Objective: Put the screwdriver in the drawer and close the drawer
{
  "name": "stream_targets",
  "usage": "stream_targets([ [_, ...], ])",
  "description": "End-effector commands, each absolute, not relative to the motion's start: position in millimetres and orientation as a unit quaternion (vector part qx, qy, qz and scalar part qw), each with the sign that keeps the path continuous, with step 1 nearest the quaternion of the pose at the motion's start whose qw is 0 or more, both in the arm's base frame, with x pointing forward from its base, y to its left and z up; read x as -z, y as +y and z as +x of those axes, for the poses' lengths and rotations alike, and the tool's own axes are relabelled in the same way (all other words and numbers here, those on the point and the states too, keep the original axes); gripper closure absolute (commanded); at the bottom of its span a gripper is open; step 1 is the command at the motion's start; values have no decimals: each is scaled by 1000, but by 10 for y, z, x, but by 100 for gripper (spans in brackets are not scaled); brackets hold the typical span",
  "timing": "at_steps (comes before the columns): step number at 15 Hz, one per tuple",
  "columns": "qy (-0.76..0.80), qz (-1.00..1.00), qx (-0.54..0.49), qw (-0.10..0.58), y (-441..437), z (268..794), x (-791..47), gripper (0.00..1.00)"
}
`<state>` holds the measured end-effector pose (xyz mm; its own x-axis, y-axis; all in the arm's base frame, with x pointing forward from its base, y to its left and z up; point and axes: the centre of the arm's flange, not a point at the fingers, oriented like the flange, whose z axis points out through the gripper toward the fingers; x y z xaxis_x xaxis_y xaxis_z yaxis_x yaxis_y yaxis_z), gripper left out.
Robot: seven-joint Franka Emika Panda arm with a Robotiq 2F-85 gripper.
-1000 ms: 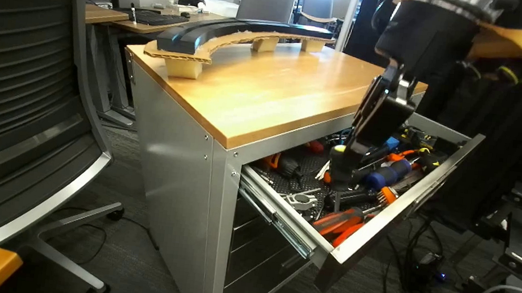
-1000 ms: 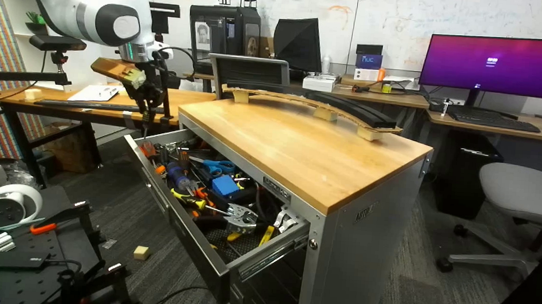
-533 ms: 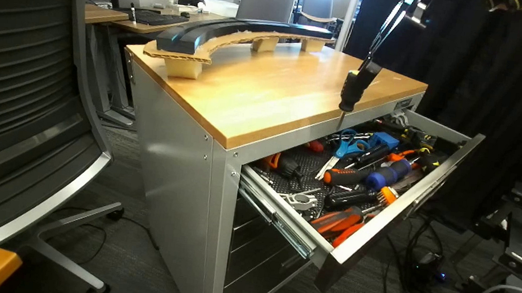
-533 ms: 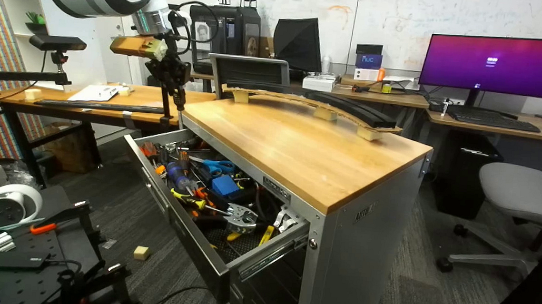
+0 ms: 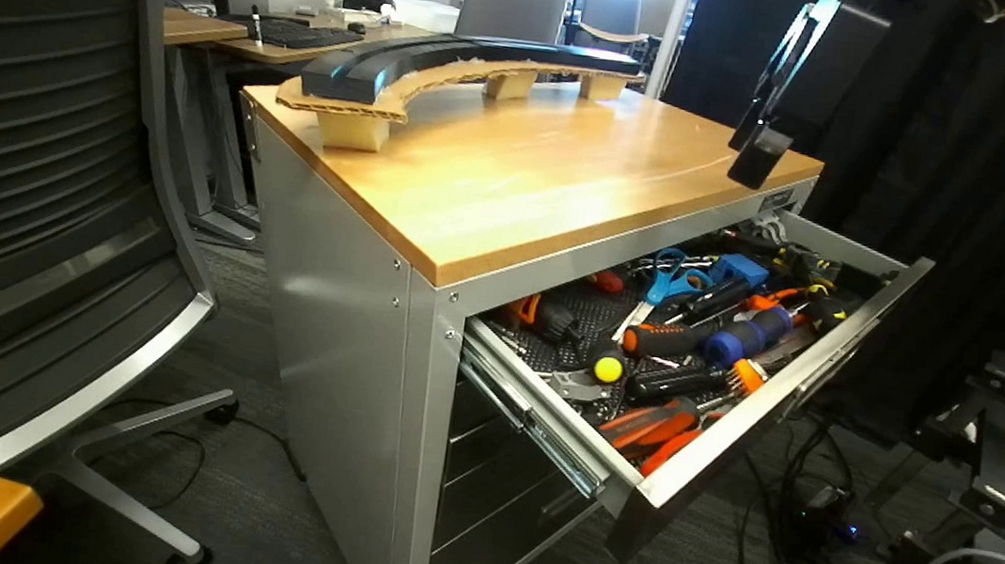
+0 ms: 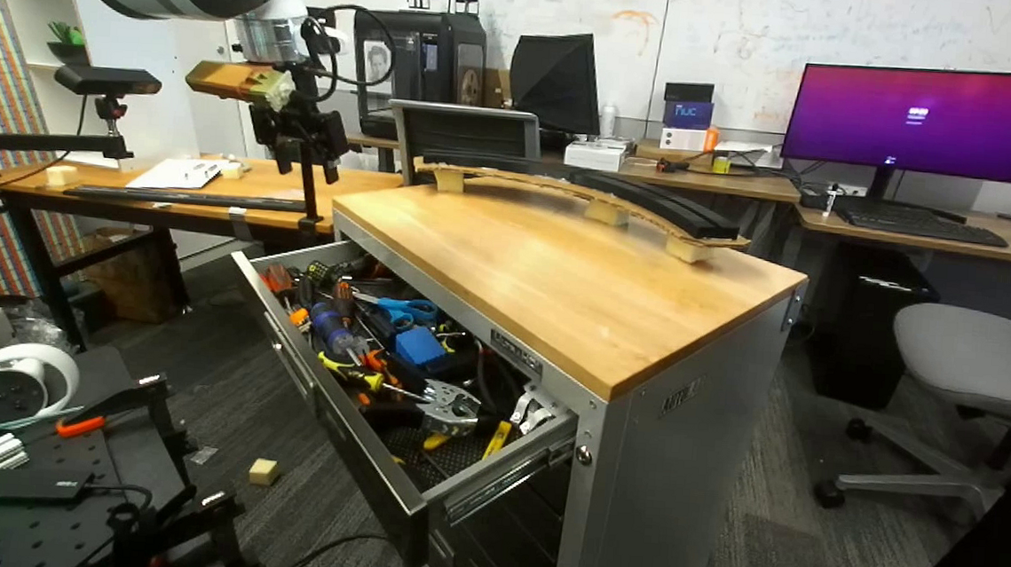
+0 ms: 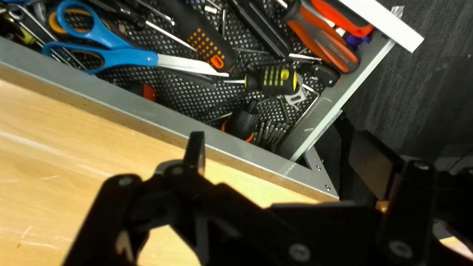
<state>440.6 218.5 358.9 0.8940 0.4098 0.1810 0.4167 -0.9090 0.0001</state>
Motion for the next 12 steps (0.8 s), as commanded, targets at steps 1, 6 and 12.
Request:
stream_targets([
  [1,-212,-977,28,3,2027,4013,-3874,0],
  [6,-146,-980,-128,-31,1700,3352,-3671,0],
  [12,-114,-988,-94,-39,1629,3047,-2685,0],
])
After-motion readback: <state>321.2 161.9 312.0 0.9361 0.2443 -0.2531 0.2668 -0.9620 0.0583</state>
